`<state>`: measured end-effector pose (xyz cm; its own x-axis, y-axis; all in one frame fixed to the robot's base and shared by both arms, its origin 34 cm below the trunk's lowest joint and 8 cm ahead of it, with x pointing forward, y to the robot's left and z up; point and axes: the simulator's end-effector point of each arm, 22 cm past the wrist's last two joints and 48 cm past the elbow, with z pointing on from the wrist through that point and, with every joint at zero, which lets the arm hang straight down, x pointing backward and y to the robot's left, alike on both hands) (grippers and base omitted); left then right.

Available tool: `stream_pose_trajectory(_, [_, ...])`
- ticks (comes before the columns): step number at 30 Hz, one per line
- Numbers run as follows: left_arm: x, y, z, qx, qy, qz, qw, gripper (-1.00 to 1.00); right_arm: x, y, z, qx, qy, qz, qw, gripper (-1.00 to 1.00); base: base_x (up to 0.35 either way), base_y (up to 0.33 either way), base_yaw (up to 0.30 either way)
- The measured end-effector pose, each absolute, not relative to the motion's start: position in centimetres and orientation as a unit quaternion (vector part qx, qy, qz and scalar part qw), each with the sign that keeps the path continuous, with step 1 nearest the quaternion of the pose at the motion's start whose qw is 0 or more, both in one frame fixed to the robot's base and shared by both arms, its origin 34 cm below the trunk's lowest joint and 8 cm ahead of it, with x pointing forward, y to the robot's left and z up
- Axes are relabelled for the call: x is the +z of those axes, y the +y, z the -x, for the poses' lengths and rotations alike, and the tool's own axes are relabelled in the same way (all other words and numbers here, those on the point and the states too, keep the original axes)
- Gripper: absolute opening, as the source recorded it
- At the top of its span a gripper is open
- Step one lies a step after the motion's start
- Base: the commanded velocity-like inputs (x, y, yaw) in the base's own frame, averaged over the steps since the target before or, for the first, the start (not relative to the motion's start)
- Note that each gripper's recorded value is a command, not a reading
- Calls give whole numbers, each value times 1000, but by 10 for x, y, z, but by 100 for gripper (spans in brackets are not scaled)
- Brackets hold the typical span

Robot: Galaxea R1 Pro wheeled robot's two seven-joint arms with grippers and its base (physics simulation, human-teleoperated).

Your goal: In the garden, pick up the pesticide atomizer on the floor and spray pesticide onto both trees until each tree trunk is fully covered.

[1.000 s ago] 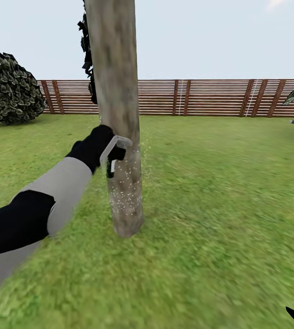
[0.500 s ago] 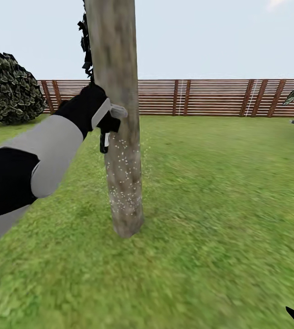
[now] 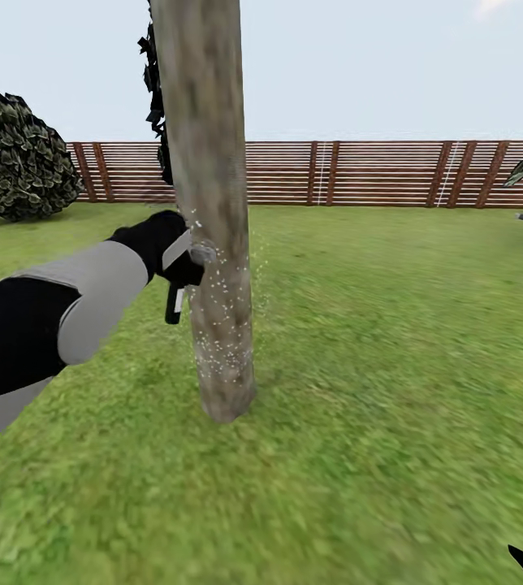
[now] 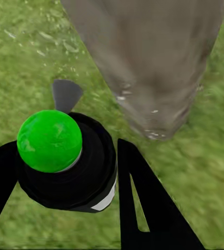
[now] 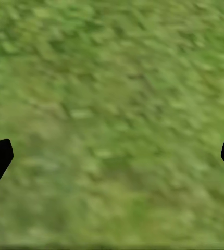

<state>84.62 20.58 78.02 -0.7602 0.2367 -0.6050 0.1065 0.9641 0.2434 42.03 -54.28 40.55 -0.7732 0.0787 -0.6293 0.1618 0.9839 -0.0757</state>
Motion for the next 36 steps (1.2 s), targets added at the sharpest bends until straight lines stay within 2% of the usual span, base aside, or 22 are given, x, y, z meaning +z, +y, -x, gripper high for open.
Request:
stream_pose_trajectory(8, [637, 199, -821, 77, 949, -106, 286, -100, 405, -543, -420, -63, 940, -64, 330, 100, 0, 0, 0])
stream_pose_trajectory(18, [508, 190, -776, 55, 956, -118, 262, -100, 405, -543, -420, -63, 940, -64, 330, 100, 0, 0, 0])
stream_pose_trajectory(28, [430, 198, -735, 45, 959, -118, 252, -100, 406, -543, -420, -63, 940, -64, 330, 100, 0, 0, 0])
stream_pose_trajectory(30, [403, 189, -722, 31, 954, -120, 273, -100, 405, -543, -420, -63, 940, -64, 330, 100, 0, 0, 0])
stream_pose_trajectory(36, [383, 188, -708, 27, 953, -123, 275, -100, 405, -542, -420, -62, 940, -64, 331, 100, -266, 0, 0])
